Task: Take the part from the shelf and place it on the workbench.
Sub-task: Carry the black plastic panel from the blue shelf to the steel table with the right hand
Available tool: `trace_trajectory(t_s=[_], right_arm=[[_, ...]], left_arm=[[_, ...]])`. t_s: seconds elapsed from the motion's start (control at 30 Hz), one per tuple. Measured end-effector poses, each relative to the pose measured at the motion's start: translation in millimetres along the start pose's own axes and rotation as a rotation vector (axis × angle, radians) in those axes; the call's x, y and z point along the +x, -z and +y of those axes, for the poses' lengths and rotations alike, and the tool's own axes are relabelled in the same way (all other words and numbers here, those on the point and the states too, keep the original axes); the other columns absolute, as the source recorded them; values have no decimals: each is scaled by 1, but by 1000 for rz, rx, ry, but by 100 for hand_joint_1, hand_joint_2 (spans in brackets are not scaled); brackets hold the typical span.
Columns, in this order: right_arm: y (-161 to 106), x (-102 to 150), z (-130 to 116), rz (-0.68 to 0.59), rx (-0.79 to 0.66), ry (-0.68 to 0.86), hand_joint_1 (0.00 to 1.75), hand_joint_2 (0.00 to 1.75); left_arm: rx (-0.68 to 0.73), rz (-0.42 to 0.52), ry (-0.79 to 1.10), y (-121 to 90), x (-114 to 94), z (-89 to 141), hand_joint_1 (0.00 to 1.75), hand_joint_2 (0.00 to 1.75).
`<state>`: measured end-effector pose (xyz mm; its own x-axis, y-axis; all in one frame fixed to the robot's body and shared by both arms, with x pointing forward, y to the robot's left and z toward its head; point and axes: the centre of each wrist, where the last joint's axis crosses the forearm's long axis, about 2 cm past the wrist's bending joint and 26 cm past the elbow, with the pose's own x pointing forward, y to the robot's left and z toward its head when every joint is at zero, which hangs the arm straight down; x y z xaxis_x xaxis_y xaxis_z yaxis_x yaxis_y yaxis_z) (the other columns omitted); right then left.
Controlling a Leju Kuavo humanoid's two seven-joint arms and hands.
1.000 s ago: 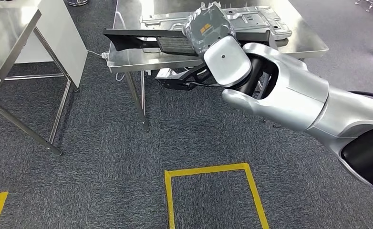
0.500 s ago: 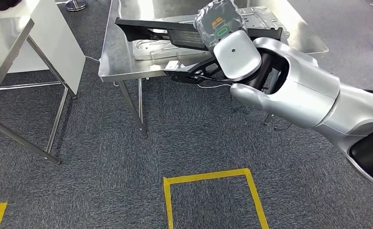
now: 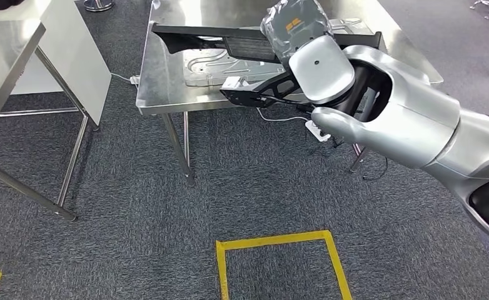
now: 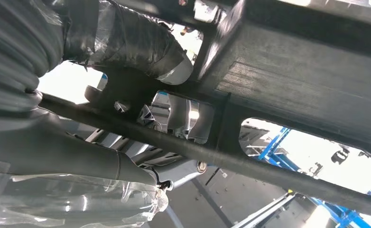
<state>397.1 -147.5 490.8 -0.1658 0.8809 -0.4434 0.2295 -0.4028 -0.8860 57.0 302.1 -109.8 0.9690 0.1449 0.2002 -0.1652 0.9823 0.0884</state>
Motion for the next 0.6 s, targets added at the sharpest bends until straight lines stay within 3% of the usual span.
trace_trajectory(t_s=[0.6], right_arm=[[-9, -5, -1, -20, -13, 23, 175, 175]], left_arm=[[17, 12, 9, 1, -1, 7, 0, 0]])
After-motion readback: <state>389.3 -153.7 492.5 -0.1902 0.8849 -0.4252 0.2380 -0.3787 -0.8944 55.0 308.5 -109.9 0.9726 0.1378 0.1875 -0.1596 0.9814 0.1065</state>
